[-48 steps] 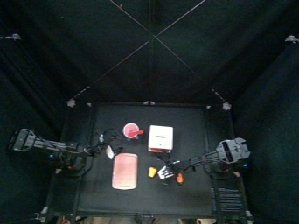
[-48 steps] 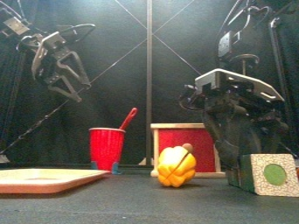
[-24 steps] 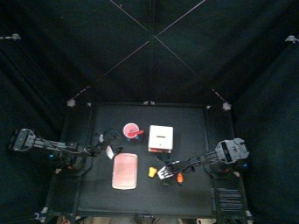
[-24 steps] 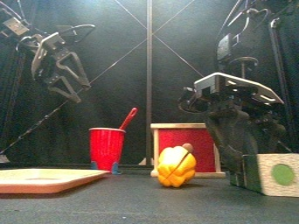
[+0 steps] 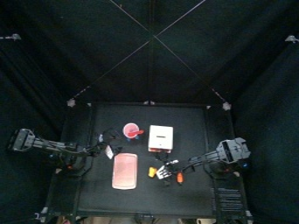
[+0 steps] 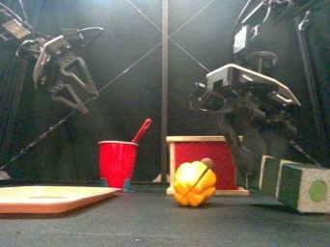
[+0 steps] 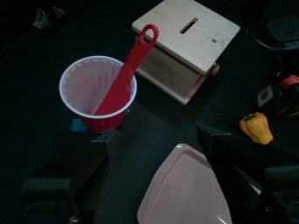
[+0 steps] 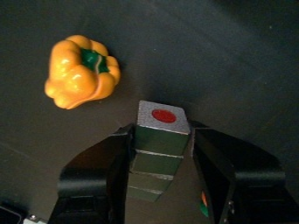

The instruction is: Place squash to left of roll and pick up sushi roll

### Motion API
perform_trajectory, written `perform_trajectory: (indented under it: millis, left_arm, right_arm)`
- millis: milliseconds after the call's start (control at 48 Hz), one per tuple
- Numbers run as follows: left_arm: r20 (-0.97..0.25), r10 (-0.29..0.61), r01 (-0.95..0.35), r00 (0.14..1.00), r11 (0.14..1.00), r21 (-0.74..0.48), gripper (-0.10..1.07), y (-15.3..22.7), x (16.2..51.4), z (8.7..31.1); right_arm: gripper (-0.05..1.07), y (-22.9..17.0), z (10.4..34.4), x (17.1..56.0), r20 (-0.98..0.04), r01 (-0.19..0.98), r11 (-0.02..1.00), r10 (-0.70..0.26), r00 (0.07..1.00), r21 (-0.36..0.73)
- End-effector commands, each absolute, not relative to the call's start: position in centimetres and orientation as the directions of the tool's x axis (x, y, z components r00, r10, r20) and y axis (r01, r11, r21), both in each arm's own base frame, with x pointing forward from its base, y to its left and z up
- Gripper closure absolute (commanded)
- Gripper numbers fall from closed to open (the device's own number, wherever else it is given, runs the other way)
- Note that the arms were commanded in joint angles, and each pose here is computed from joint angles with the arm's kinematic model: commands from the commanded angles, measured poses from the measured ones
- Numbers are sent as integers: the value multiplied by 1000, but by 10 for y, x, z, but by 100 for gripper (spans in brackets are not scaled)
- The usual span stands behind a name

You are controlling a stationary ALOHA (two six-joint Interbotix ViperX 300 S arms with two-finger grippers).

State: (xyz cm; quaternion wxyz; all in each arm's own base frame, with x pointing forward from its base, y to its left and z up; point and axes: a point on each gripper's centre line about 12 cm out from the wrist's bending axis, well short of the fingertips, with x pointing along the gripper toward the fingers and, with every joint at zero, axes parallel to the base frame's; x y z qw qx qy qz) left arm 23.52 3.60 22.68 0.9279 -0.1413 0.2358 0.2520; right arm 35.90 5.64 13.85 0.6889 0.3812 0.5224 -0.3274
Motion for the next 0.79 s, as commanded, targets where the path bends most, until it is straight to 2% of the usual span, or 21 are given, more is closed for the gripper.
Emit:
perform_trajectory:
  millis: [0, 771]
  left_arm:
    - [-495, 399, -530, 772, 834, -154, -4, 36, 236, 233]
    - [-489, 403, -530, 774, 835, -150, -4, 37, 233, 233]
  right_arm:
    - [33, 58, 166, 363, -947, 827, 502, -44, 317, 253]
    - [33, 61, 176, 371, -927, 797, 528, -47, 372, 293]
